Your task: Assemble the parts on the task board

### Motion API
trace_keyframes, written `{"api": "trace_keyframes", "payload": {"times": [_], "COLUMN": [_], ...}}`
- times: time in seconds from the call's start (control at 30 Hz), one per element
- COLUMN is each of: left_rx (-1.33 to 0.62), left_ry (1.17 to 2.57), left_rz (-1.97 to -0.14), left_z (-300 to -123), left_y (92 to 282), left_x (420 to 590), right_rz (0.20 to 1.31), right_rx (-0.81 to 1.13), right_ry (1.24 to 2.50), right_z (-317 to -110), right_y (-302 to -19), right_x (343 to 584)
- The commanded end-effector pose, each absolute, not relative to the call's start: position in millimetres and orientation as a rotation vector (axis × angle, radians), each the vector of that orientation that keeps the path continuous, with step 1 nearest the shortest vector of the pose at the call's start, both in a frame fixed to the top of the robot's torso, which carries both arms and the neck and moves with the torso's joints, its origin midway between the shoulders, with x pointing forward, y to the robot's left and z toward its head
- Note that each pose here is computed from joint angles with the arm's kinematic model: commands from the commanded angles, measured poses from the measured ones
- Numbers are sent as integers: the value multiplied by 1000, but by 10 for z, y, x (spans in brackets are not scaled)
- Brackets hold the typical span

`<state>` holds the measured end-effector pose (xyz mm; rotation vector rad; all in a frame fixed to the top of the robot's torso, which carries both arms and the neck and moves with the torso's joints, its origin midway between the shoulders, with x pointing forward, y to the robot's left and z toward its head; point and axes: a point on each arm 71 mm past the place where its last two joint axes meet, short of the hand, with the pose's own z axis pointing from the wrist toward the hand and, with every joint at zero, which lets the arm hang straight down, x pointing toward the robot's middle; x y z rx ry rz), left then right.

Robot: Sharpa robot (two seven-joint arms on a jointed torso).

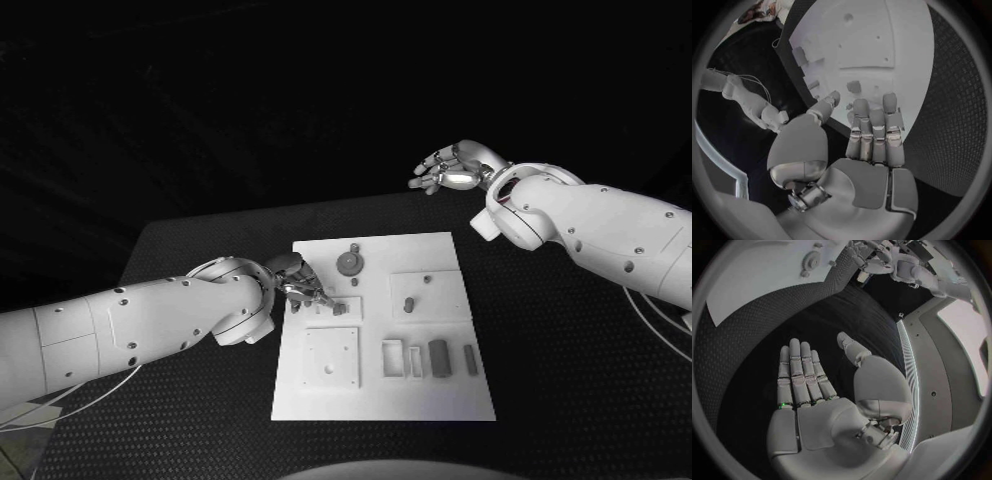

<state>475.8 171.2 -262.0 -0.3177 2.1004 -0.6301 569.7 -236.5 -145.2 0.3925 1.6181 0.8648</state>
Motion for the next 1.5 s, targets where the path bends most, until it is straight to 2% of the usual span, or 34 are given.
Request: {"api": "trace_keyframes", "payload": {"times": [0.03,0.3,0.57,0.77,1.2,1.5], "left_rx": [-272,47,175,237,225,223], "left_ry": [1987,1788,1649,1648,1709,1739], "left_rz": [-772,-773,-766,-736,-708,-690], "left_z": [-2522,-2425,-2457,-2590,-2832,-2891], "left_y": [1661,1695,1659,1624,1537,1510], "left_x": [4745,4709,4653,4611,4549,4552], "right_rz": [880,875,875,873,875,877], "right_rx": [380,382,382,384,383,382], "right_ry": [1616,1616,1616,1620,1624,1626], "right_z": [-1448,-1456,-1466,-1480,-1495,-1499], "right_y": [-2359,-2389,-2394,-2401,-2396,-2385], "right_x": [5691,5689,5686,5684,5678,5679]}}
